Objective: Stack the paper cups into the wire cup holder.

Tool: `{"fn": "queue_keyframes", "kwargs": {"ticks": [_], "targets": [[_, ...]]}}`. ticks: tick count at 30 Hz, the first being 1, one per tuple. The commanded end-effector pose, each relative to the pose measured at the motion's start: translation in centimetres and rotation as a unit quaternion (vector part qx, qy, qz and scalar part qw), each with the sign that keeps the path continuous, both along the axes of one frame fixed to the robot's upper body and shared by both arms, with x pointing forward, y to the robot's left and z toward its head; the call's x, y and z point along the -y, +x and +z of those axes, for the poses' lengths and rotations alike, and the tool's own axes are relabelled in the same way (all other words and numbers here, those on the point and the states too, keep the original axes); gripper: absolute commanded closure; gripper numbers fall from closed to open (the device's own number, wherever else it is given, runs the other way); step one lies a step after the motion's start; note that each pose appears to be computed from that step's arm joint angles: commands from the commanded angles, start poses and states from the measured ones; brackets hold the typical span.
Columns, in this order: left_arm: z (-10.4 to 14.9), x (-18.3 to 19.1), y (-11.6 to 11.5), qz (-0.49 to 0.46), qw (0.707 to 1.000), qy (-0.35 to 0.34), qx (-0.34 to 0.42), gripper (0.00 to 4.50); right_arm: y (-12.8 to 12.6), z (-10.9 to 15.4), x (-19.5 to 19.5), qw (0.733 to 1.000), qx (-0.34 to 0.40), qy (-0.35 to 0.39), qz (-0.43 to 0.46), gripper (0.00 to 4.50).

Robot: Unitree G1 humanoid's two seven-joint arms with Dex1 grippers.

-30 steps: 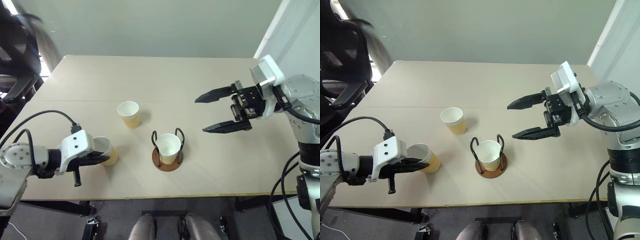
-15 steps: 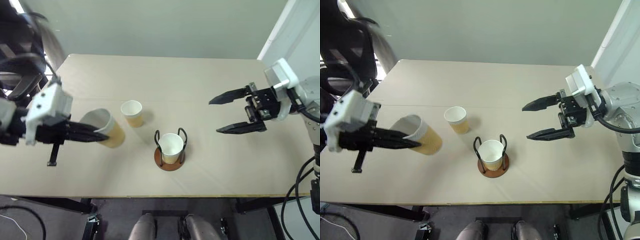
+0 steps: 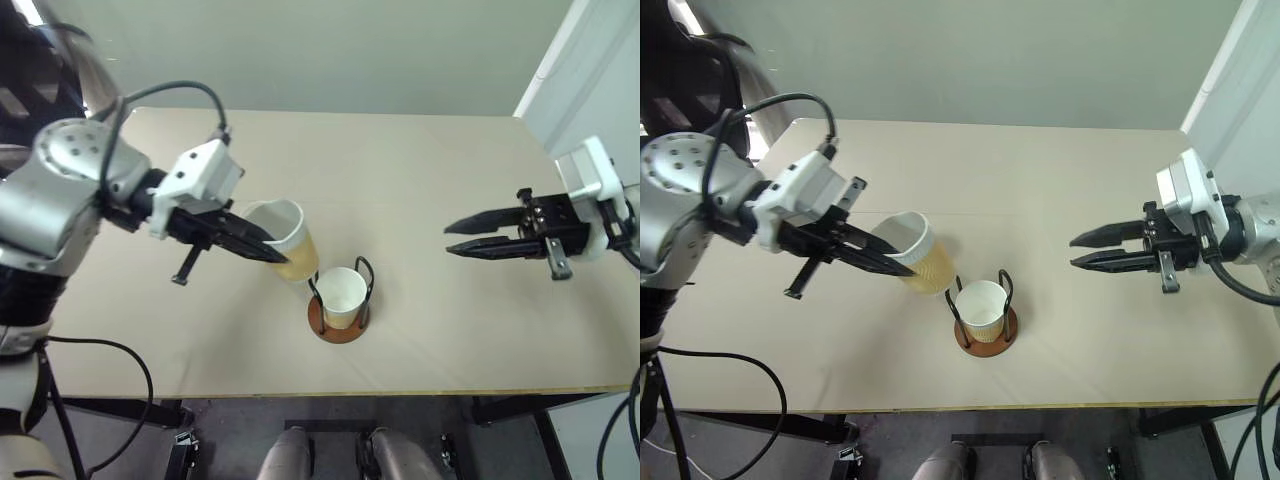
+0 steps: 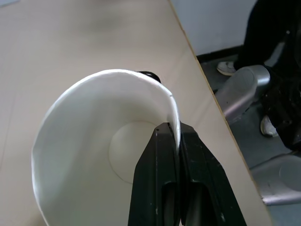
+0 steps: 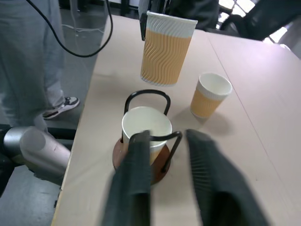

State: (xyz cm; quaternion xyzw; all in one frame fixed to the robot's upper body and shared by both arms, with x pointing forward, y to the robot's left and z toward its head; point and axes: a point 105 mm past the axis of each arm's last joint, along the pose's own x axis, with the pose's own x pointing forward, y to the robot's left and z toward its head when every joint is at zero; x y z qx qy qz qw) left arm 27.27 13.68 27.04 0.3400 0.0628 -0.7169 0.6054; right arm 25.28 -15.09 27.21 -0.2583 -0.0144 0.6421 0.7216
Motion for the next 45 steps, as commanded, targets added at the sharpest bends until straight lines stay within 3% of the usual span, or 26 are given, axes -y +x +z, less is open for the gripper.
{"fn": "queue_keyframes", "kwargs": {"ticks": [1, 9, 14, 18, 26, 45], "targets": [[0.7, 0.9, -0.2, -0.05, 0.999, 0.002, 0.011, 4.5, -1.1, 1.4, 0.1, 0.999, 0.039, 0.004, -0.012, 4.45], [1.9, 3.3, -0.4, -0.115, 0.993, -0.009, 0.02, 4.5, -2.1, 1.6, 0.0, 0.998, 0.047, 0.003, -0.03, 4.45], [0.8, 4.1, -0.2, -0.137, 0.99, 0.009, 0.009, 4.5, -2.4, 1.7, 0.1, 0.998, 0.038, 0.008, -0.045, 4.45], [0.1, 4.5, 0.1, -0.146, 0.989, 0.011, -0.001, 4.5, -2.6, 1.7, 0.4, 0.998, 0.024, 0.01, -0.063, 3.6], [-0.3, 5.7, 1.6, -0.153, 0.988, 0.014, 0.005, 4.5, -3.2, 1.9, 0.6, 0.996, 0.032, 0.01, -0.083, 0.94], [-1.8, 6.4, 1.3, -0.189, 0.981, 0.048, 0.005, 4.5, -3.7, 1.5, 0.4, 0.994, 0.041, 0.012, -0.103, 0.94]]}}
